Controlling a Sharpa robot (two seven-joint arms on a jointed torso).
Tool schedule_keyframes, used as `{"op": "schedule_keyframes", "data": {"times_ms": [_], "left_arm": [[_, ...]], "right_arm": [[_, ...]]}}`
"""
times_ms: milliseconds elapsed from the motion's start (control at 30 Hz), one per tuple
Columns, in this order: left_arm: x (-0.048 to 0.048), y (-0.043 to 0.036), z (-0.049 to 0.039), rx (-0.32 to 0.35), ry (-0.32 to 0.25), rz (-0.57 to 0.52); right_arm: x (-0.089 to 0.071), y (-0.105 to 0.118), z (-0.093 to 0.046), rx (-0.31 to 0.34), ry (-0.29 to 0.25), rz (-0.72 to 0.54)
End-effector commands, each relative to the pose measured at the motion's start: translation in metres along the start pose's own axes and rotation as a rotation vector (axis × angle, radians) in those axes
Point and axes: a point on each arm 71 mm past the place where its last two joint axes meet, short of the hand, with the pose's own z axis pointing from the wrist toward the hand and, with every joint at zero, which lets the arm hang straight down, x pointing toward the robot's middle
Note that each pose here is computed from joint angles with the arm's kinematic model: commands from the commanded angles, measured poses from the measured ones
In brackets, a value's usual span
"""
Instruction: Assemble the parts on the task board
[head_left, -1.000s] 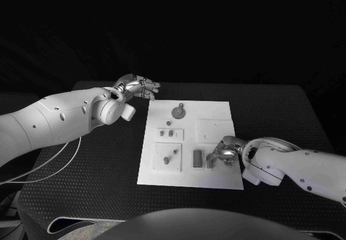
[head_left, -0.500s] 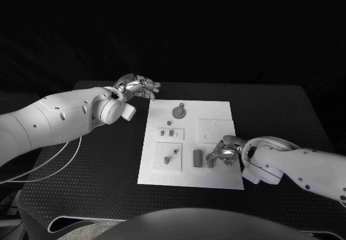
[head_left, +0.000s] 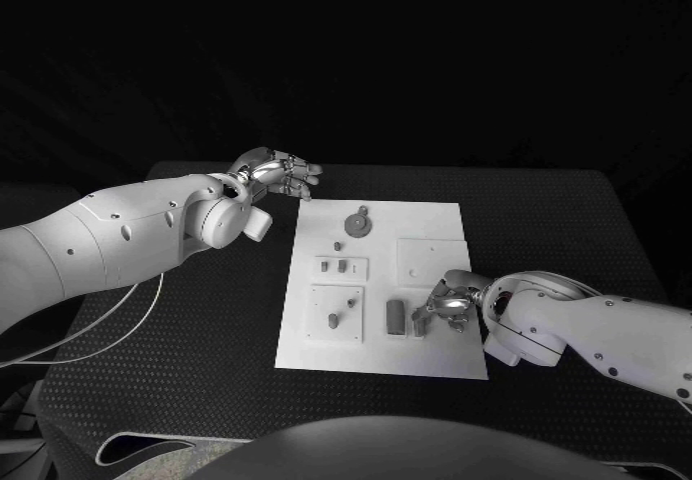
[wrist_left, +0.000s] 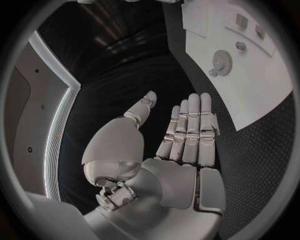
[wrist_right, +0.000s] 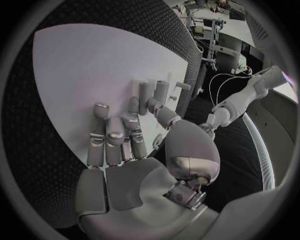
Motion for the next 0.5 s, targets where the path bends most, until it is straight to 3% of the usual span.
{"op": "schedule_keyframes", "data": {"times_ms": [33, 500], "left_arm": [[0.0025, -0.0019, 0.0005, 0.010, 0.016, -0.001], [0.0026, -0.0019, 0.0006, 0.010, 0.017, -0.001]], "right_arm": [[0.0064, 0.0019, 0.0011, -0.011, 0.027, -0.020], [0.0084, 0.0038, 0.0012, -0.024, 0.042, -0.027]]}}
